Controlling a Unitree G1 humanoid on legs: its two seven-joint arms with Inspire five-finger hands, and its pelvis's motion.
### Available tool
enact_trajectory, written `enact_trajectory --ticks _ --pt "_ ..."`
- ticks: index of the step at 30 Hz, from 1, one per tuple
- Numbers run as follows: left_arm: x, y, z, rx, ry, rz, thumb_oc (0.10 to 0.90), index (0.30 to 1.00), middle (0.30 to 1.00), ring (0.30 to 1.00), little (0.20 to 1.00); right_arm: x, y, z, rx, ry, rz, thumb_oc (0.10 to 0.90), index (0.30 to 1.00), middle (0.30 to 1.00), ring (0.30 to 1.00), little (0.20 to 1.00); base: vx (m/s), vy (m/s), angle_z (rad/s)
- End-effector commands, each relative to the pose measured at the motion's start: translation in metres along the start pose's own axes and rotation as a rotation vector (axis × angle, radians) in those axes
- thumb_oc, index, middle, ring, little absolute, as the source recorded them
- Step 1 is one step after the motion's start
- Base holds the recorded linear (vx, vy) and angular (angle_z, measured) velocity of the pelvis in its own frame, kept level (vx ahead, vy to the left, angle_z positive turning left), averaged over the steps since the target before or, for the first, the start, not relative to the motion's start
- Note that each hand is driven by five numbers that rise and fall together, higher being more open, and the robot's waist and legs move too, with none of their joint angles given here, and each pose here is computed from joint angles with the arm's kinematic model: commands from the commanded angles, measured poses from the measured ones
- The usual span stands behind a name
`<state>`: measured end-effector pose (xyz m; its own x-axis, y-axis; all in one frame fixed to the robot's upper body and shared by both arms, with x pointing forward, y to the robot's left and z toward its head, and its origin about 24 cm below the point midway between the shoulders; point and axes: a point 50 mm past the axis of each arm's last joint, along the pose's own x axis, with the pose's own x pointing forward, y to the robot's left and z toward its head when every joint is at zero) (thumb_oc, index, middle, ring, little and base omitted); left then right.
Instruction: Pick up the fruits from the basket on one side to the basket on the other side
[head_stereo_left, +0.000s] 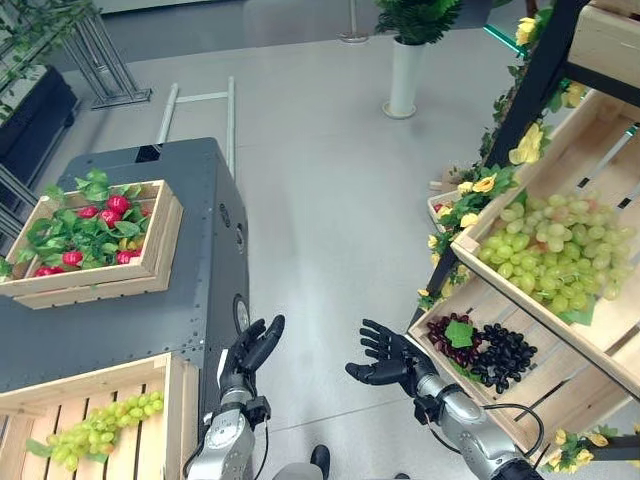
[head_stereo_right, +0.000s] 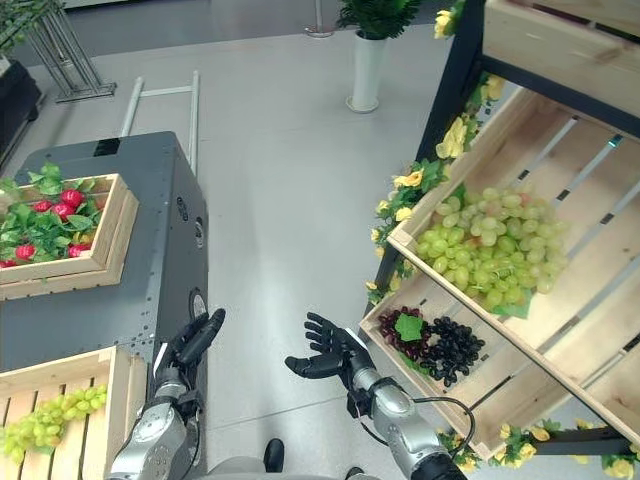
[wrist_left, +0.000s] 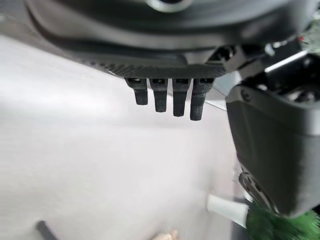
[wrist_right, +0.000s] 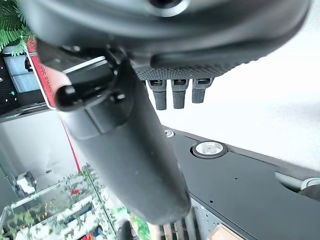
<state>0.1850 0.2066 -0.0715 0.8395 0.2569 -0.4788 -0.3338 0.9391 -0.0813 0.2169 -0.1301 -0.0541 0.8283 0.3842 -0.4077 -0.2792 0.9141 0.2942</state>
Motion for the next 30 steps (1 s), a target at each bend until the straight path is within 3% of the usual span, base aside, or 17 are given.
enact_trajectory --ticks 1,5,9,11,14,17,20,28,30 --pt "0.014 -0.001 0.035 -0.002 -0.156 -0.007 0.800 0.900 0.900 0.900 0.900 0.008 0.033 0.027 0.162 -0.138 0.199 0.800 0.900 0.900 0.900 0.900 0.04 -0.170 0.25" --pt "0.009 0.009 0.033 0.068 -0.175 0.042 0.800 0.900 0.900 0.900 0.900 0.009 0.045 0.027 0.186 -0.123 0.289 0.800 0.900 0.900 0.900 0.900 0.02 -0.126 0.19" --pt "0.012 0.011 0.026 0.118 -0.114 0.072 0.800 0.900 0.900 0.900 0.900 0.018 0.044 0.034 0.098 -0.135 0.206 0.800 0.900 0.900 0.900 0.900 -0.11 -0.056 0.49" --pt "0.019 0.001 0.016 0.235 -0.053 -0.014 0.800 0.900 0.900 0.900 0.900 0.019 0.035 0.045 0.101 -0.193 0.148 0.800 0.900 0.900 0.900 0.900 -0.13 -0.004 1.34" --pt "0.021 -0.004 0.003 0.259 0.015 -0.046 0.800 0.900 0.900 0.900 0.900 0.018 0.033 0.044 0.089 -0.193 0.144 0.800 0.900 0.900 0.900 0.900 0.02 0.230 1.66" --pt "0.013 -0.008 -0.028 0.315 0.169 -0.131 0.800 0.900 0.900 0.900 0.900 0.014 0.026 0.034 0.177 -0.196 0.084 0.800 0.900 0.900 0.900 0.900 0.11 0.236 0.53" --pt "0.009 -0.005 -0.036 0.290 0.207 -0.120 0.800 0.900 0.900 0.900 0.900 0.010 0.026 0.026 0.166 -0.198 0.060 0.800 0.900 0.900 0.900 0.900 0.13 0.267 0.34" --pt "0.013 -0.016 -0.018 0.435 0.113 -0.205 0.800 0.900 0.900 0.900 0.900 0.009 0.030 0.029 0.207 -0.228 0.016 0.800 0.900 0.900 0.900 0.900 0.11 0.250 0.32" --pt "0.018 -0.026 -0.007 0.539 0.090 -0.320 0.800 0.900 0.900 0.900 0.900 0.005 0.025 0.034 0.253 -0.255 -0.031 0.800 0.900 0.900 0.900 0.900 0.08 -0.126 1.03"
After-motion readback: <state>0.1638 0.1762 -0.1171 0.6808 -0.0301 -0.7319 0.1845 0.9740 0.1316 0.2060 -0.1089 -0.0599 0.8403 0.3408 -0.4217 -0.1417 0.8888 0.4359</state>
